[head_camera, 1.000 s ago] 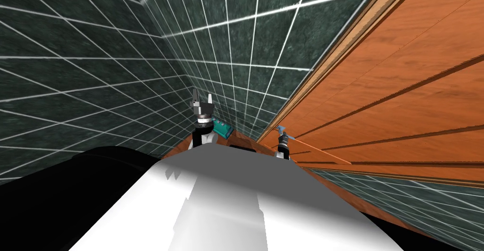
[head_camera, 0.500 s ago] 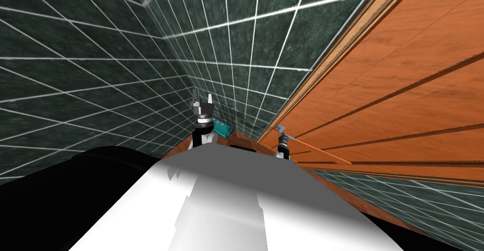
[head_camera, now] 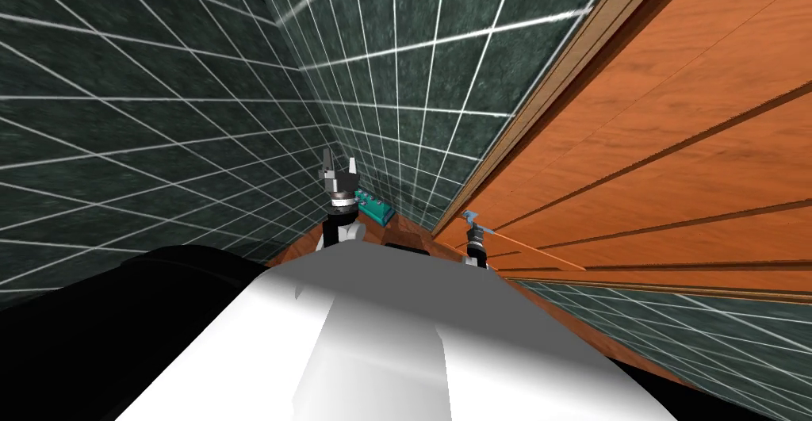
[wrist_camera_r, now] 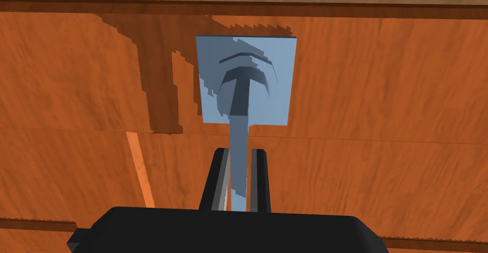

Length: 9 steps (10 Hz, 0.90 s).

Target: Pull the door open

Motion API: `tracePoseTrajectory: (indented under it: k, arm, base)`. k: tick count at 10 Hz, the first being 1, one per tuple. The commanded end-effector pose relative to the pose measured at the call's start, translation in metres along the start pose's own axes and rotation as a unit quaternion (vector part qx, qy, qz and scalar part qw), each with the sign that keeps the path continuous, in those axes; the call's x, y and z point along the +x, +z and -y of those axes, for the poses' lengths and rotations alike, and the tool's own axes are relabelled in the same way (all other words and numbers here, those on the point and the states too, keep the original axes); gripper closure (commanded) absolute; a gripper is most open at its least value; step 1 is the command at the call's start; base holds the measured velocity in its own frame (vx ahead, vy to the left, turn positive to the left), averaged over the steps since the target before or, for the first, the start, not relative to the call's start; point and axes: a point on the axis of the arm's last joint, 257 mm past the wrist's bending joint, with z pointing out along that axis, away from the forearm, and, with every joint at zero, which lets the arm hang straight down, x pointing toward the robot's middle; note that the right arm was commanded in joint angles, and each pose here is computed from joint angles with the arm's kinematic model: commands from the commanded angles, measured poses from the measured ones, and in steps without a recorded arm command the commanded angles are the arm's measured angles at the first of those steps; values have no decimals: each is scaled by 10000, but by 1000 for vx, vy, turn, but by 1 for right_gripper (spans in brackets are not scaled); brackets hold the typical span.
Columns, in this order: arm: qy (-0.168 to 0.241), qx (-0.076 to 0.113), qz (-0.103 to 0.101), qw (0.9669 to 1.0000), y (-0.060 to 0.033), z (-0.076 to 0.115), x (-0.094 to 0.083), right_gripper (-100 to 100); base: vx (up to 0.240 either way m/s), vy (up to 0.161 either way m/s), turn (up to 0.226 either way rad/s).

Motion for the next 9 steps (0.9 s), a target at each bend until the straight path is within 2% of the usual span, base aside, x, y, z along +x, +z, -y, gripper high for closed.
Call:
tracePoseTrajectory:
  k: [1, 3, 5, 6, 9]
  arm:
    - [11, -9, -126, 9999, -18, -8, 29, 100]
    - [16, -2, -278, 9996, -46, -7, 58, 100]
    - [12, 6, -279, 9996, -46, -2, 56, 100]
    - [15, 22, -405, 9992, -92, 16, 86, 100]
    - [12, 5, -608, 9981, -145, 3, 117, 100]
  base:
    - [-203, -62, 122]
    - [-221, -36, 123]
    - [-153, -34, 60]
    - [-150, -18, 85]
    - [-220, -56, 99]
